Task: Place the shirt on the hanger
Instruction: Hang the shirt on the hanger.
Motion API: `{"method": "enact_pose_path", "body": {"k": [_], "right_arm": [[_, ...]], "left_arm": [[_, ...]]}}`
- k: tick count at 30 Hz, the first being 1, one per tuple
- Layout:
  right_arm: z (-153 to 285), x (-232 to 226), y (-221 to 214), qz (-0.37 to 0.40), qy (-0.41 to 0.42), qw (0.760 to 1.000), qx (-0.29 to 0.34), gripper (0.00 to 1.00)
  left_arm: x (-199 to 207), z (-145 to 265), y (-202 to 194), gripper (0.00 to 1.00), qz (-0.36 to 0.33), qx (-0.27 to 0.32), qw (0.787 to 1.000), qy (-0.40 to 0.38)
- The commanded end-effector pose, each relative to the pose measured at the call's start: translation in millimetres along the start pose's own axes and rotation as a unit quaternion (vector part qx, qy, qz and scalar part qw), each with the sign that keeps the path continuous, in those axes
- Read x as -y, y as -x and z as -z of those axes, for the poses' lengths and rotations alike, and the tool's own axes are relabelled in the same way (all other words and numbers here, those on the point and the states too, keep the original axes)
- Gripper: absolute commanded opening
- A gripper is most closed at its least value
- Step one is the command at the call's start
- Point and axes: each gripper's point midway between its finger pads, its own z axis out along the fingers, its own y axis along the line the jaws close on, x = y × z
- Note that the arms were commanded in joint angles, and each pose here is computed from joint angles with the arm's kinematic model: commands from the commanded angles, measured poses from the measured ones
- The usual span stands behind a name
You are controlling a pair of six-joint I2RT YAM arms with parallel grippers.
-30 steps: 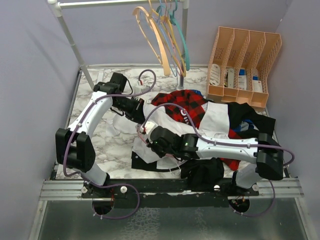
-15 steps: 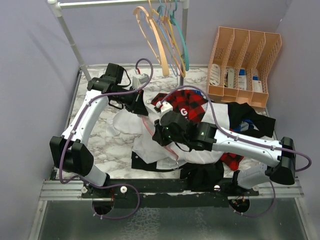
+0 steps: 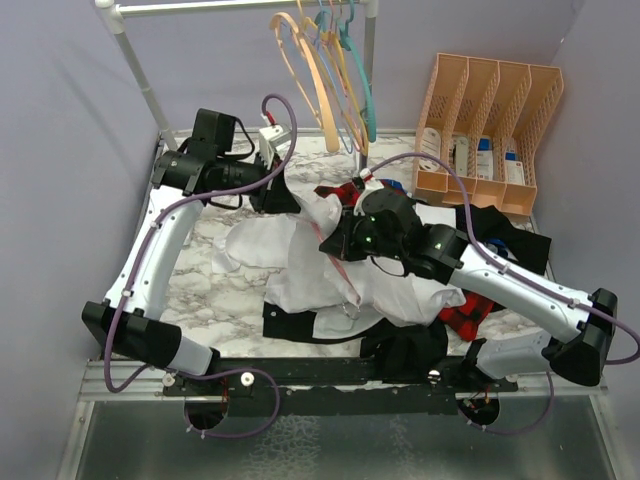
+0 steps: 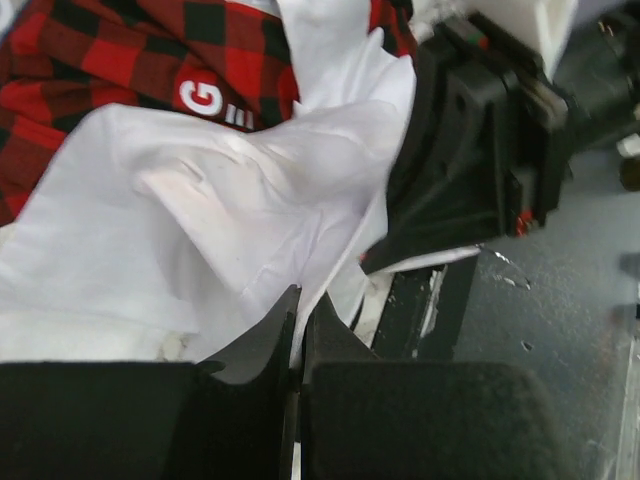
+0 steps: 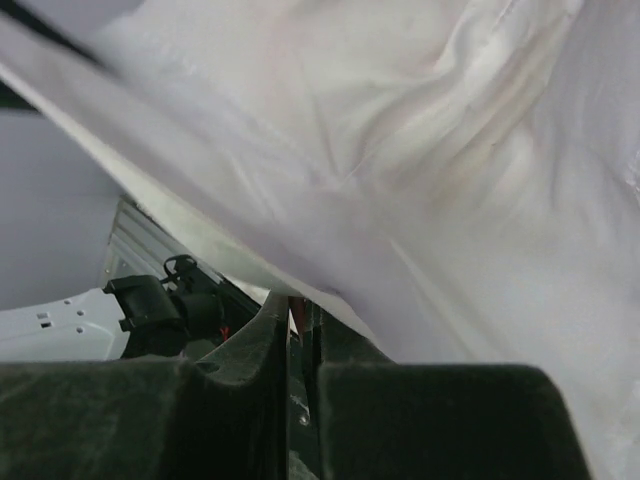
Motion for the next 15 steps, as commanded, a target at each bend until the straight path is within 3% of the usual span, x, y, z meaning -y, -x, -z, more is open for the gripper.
{"method": "enact_pose_path", "body": {"k": [1, 8, 11, 15], "right_arm": [[2.0, 18.9, 4.8, -0.060, -0.019, 0.998, 0.005, 0.01], [-9.9, 12.2, 24.0, -0.058, -0.009, 0.998, 0.027, 0.01], [-11.0, 16.2, 31.2, -0.053, -0.015, 0.998, 0.042, 0.01], [-11.1, 19.4, 38.1, -0.046, 0.000, 0.997, 0.060, 0.01]], "left_arm": [[44.7, 7.0, -35.7, 0.00, -0.007, -0.018, 0.996, -0.090], [109.6, -27.9, -127.3, 0.00, -0.061, -0.151, 0.968, -0.190], [121.1, -29.8, -155.5, 0.00, -0.077, -0.183, 0.958, -0.208], [125.1, -33.5, -165.2, 0.03, -0.100, -0.191, 0.952, -0.218]]}}
